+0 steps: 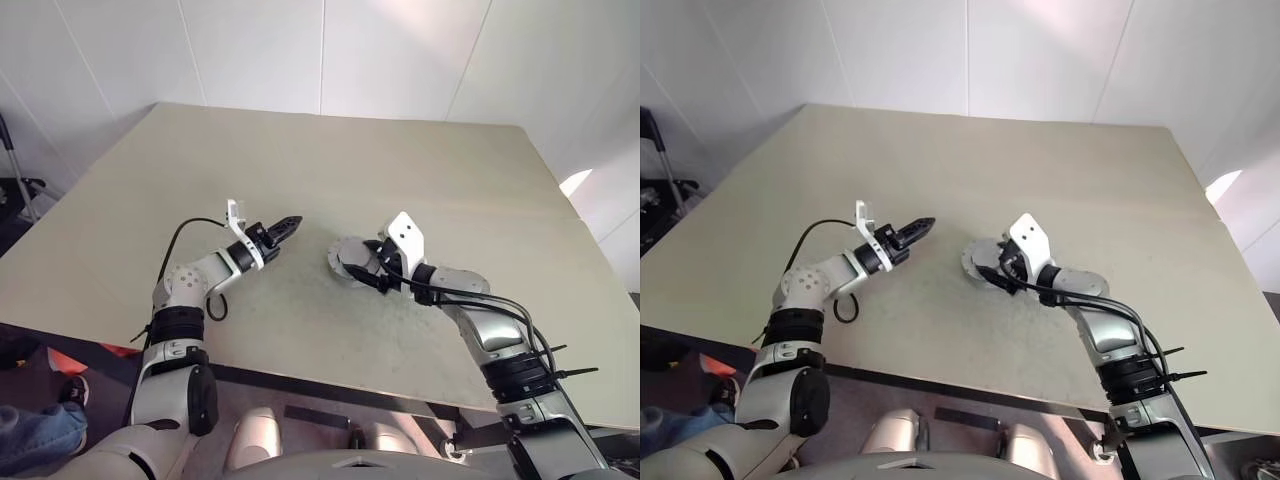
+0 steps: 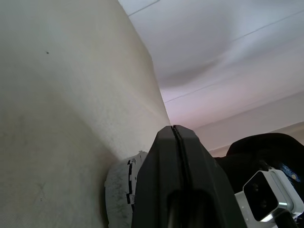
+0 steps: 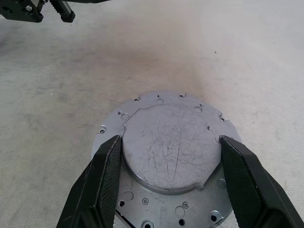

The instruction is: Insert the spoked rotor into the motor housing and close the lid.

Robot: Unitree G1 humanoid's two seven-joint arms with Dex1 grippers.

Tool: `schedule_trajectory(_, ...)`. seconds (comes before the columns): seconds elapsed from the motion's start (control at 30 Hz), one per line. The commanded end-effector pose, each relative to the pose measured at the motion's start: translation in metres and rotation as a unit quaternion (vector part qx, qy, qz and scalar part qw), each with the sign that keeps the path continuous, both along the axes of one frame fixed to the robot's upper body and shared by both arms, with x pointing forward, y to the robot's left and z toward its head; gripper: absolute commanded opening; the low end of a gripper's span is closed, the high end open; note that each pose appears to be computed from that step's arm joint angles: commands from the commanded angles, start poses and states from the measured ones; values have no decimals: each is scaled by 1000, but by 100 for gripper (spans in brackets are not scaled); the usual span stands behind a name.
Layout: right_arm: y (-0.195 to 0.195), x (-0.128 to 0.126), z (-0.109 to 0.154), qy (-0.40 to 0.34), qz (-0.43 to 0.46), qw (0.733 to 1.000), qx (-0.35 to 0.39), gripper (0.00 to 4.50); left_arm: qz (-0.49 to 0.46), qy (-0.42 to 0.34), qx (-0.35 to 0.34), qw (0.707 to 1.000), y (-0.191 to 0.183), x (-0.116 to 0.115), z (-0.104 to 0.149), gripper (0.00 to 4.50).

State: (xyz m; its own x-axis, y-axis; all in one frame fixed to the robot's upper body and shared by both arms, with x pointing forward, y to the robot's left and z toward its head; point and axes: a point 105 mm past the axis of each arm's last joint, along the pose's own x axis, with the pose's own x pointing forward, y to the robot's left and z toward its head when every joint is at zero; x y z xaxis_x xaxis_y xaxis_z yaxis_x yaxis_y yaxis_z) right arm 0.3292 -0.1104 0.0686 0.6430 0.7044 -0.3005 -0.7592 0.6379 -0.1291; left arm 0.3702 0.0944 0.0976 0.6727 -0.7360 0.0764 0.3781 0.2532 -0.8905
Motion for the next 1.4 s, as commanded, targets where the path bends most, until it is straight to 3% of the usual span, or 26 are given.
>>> schedule_trajectory(0.03, -6, -7, -9, 21, 1, 1000, -20, 309, 3, -24, 1, 1000, 1, 3, 12, 2)
schedule_trajectory(0.33, -1, -10, 1, 14, 13, 1000, -23, 309, -4, -21, 7, 1000, -3, 2, 9, 2)
schedule_trajectory(0.7, -6, -8, -24, 51, -11, 998, -42, 309, -3, -21, 13, 1000, -2, 2, 7, 2)
schedule_trajectory(1.07, 3, -3, 6, -26, 8, 997, -69, 309, -4, -21, 18, 1000, -3, 2, 6, 2)
schedule_trajectory(1.4, 3, -5, 9, -24, 14, 998, -62, 309, -6, -20, 23, 1000, -3, 0, 3, 2)
